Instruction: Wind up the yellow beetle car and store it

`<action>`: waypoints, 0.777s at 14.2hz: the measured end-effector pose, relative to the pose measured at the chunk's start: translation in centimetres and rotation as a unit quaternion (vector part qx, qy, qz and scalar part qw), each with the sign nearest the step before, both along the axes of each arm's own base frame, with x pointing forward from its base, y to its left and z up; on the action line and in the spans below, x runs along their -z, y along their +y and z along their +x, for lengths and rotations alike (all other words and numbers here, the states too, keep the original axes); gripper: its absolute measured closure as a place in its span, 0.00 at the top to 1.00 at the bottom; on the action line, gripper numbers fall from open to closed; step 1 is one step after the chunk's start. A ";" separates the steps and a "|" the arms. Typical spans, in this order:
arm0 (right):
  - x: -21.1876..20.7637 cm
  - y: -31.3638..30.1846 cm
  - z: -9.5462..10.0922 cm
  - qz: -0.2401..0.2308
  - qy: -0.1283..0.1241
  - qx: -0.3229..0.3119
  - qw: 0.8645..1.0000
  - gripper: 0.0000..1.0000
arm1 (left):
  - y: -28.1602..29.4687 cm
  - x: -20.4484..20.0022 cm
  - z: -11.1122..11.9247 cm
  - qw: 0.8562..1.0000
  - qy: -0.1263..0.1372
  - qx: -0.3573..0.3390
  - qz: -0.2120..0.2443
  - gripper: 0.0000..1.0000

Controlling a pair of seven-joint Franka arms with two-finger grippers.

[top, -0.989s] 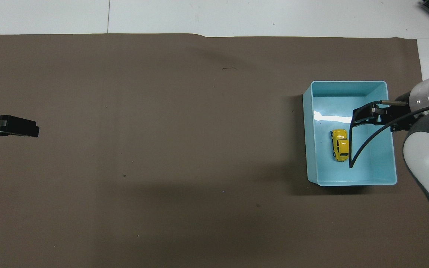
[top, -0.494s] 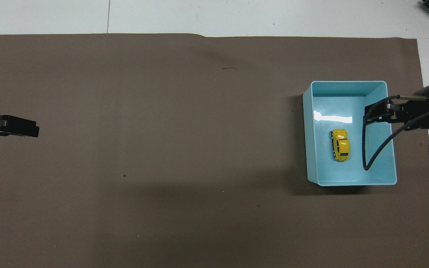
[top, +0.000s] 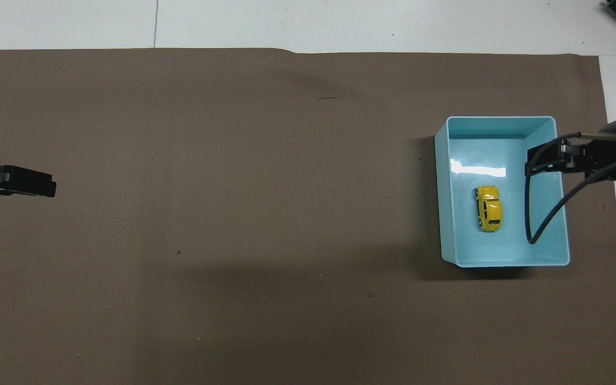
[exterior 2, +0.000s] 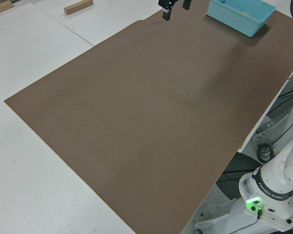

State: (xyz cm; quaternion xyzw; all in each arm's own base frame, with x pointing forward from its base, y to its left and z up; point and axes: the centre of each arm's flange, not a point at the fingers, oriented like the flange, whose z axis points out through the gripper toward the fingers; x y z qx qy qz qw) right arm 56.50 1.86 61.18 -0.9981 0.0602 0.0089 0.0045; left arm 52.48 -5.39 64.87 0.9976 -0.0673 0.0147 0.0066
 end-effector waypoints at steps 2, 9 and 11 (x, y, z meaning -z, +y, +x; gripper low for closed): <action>-0.5 0.0 -0.1 0.000 0.002 -0.018 1.000 1.00 | 0.0 0.0 0.0 1.000 0.000 0.000 0.000 1.00; -0.7 0.0 0.5 0.003 -0.007 -0.023 1.000 1.00 | 0.0 0.0 0.0 1.000 0.000 0.000 0.000 1.00; -0.7 0.0 0.5 0.003 -0.007 -0.023 1.000 1.00 | 0.0 0.0 0.0 1.000 0.000 0.000 0.000 1.00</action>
